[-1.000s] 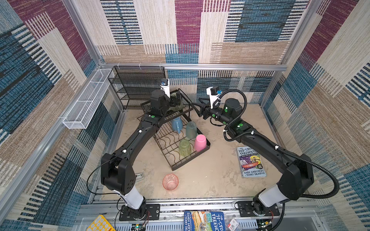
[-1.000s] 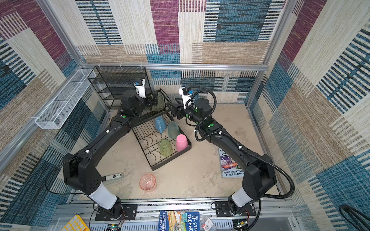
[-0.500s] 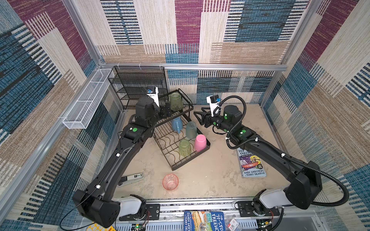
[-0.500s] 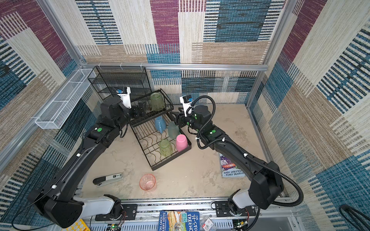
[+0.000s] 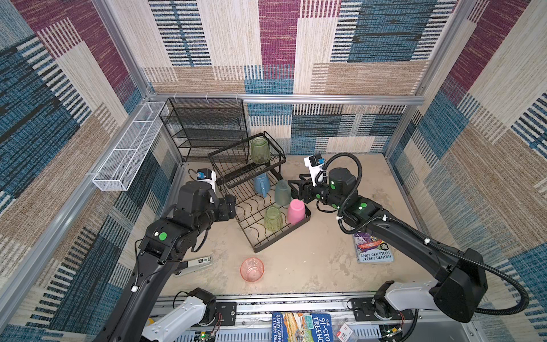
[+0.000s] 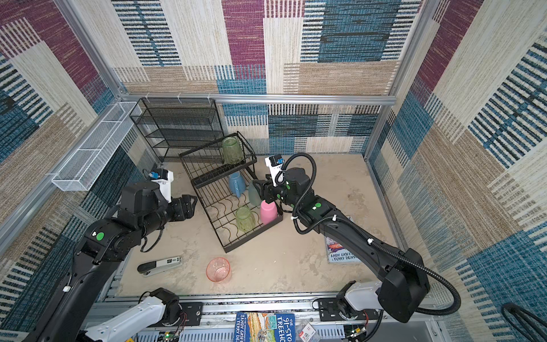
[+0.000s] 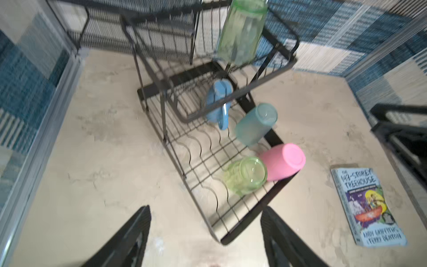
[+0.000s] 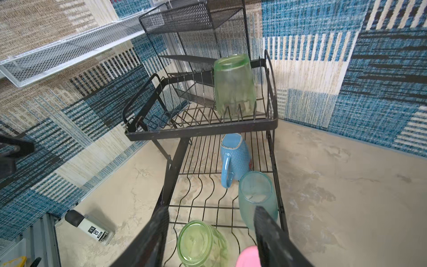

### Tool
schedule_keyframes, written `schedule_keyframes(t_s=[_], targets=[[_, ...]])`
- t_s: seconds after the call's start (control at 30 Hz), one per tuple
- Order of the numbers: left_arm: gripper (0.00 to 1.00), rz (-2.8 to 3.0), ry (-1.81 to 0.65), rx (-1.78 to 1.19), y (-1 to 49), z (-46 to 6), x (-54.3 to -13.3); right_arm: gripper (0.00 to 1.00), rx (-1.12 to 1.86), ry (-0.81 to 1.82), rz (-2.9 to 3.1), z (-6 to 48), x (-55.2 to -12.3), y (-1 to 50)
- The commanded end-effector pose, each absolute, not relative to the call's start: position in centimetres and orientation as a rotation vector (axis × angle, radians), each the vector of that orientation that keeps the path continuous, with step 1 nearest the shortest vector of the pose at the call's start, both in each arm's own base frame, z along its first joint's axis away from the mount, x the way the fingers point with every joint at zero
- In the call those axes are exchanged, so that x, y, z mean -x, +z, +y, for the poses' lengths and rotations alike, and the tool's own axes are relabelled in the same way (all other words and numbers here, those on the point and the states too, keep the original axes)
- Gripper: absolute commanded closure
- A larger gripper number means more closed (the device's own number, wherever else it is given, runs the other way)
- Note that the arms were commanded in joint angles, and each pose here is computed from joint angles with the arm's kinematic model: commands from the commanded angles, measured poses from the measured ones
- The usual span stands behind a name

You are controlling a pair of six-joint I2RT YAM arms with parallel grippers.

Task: Load cups into a dish rack
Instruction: Pick up the cup from the bottom-center of the table.

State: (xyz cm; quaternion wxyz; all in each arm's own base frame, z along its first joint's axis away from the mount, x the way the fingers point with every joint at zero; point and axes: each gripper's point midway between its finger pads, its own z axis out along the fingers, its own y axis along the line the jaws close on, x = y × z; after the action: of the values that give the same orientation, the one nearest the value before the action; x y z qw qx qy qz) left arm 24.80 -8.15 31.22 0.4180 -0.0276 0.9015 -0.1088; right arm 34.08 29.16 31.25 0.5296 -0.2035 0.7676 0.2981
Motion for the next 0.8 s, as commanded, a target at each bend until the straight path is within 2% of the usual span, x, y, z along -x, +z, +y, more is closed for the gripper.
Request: schedule_keyframes(t_s=[0.0,0.3,0.77], targets=[[0.25,2.460,-0.344,0.147,27.2,-8.3,-21.3,0.39,0.463,0.698,1.866,28.9,-33.8,30.7],[0.32,2.736,-0.455,0.199,21.8,-9.9,-16.6,0.39,0.454,0.683,1.900,28.8,-33.9,29.3],[0.39,2.950,-0.287,0.137,15.3,-11.0,-13.1,0.38,0.461,0.671,1.936,28.9,-34.0,27.1]])
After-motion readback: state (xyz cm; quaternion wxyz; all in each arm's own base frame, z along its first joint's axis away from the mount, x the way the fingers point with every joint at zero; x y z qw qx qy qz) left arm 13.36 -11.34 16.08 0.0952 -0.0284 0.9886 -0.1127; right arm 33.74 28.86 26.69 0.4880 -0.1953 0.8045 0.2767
